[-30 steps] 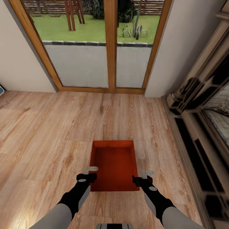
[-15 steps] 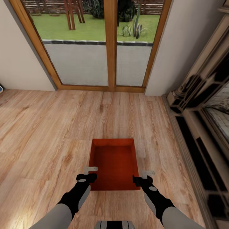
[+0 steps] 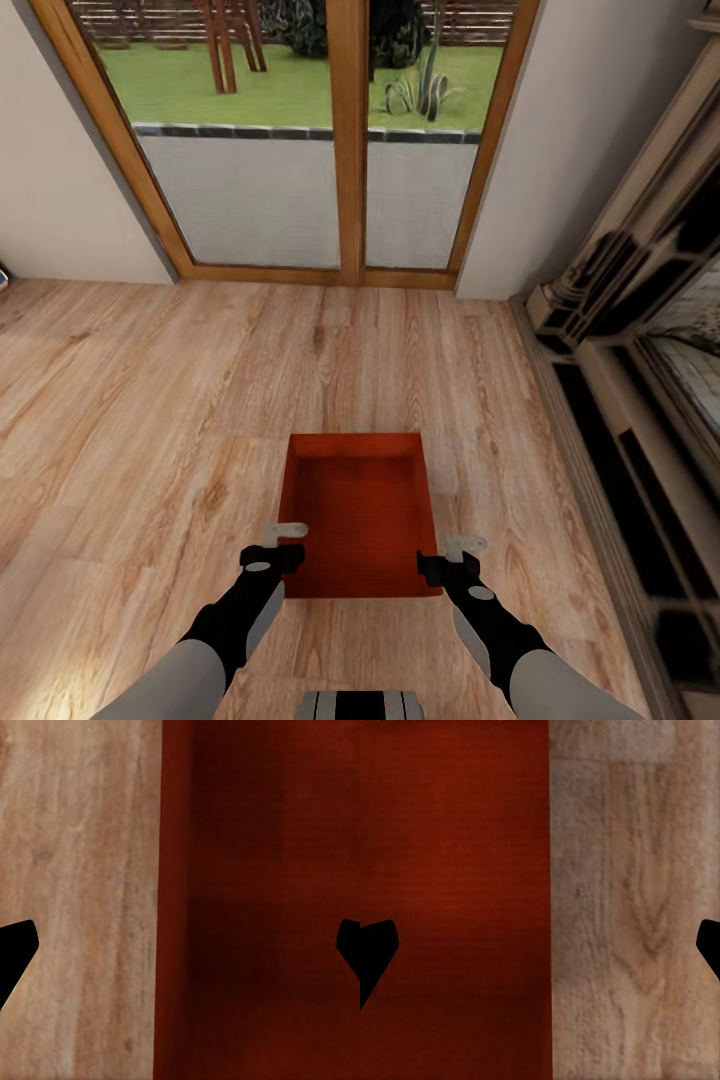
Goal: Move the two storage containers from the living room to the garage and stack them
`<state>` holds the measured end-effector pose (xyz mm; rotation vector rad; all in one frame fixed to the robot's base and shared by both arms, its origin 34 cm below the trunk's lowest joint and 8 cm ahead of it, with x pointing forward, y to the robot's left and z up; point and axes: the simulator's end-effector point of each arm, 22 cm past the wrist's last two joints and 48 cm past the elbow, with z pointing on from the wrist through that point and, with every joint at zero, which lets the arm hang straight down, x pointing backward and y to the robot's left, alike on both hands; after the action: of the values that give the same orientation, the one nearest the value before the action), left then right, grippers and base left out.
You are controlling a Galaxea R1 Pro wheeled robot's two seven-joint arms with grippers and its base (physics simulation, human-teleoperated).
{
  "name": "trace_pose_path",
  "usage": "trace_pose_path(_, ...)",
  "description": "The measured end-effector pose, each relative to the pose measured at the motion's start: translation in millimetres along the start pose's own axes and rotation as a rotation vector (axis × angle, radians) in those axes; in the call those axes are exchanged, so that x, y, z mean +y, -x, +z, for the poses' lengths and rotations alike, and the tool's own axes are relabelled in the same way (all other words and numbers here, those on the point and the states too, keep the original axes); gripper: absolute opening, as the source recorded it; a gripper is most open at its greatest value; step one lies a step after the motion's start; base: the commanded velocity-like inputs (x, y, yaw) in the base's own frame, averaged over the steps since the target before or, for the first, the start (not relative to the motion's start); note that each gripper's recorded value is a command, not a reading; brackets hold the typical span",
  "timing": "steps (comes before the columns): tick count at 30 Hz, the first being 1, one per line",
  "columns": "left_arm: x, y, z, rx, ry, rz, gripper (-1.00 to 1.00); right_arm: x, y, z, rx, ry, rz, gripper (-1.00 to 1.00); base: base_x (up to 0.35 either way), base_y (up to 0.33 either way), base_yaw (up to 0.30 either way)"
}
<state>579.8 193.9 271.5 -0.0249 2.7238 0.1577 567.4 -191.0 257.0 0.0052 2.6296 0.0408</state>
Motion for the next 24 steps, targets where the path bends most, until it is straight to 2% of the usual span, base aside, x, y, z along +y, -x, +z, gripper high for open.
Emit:
trace_pose_path(17, 10.2, -3.5, 2.0, 0.008, 0.015, 0.004, 1.0, -0.7, 0.0, 0.0, 0.0, -0.001, -0.002, 1.0, 0.0, 0.0, 0.0)
trace_pose_path(24, 8.9, -12.8, 14.4, 0.009, 0.015, 0.004, 1.0, -1.5, -10.7, 11.5, 0.003, -0.001, -0.001, 1.0, 0.0, 0.0, 0.0)
